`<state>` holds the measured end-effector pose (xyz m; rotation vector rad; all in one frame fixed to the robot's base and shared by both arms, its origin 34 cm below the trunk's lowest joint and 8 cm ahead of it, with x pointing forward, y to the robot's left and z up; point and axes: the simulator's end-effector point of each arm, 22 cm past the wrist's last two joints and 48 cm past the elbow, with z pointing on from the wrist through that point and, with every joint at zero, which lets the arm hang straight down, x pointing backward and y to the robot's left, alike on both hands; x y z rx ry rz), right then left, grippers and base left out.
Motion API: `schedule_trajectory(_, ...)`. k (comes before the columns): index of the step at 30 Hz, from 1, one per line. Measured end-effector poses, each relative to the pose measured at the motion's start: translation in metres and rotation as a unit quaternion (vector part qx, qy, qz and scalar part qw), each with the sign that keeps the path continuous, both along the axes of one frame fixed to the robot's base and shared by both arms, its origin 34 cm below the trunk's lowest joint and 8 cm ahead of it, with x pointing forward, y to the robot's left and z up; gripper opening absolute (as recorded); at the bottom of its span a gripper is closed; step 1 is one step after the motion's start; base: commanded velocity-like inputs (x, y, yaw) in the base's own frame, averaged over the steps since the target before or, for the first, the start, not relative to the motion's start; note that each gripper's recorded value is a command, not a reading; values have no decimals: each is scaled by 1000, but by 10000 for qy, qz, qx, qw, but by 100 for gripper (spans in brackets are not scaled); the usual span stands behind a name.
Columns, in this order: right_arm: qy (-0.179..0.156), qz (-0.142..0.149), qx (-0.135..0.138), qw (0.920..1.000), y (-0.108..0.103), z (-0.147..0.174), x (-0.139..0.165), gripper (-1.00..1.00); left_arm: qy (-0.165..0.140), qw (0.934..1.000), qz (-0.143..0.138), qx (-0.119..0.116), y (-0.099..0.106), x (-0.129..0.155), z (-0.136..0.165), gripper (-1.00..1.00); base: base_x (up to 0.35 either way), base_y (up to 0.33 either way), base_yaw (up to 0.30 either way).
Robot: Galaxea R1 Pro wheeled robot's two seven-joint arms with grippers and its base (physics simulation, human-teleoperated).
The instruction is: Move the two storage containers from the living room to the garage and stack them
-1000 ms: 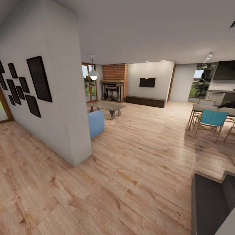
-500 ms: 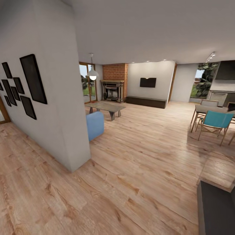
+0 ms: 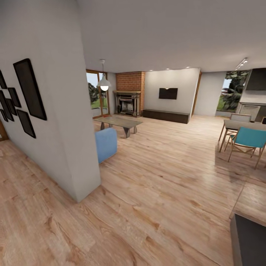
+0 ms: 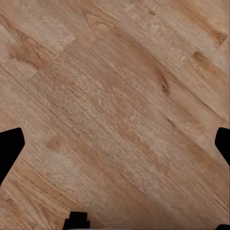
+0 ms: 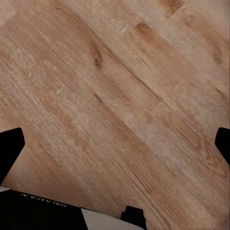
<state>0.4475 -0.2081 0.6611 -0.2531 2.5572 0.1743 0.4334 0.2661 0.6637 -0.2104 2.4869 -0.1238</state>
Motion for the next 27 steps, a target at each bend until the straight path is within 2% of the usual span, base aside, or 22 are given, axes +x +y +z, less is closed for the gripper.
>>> schedule_trajectory(27, 1, 0, 0, 10000, 0, 0, 0, 100, 1, 10000, 0, -1, 0, 0, 0, 100, 323, 0, 0)
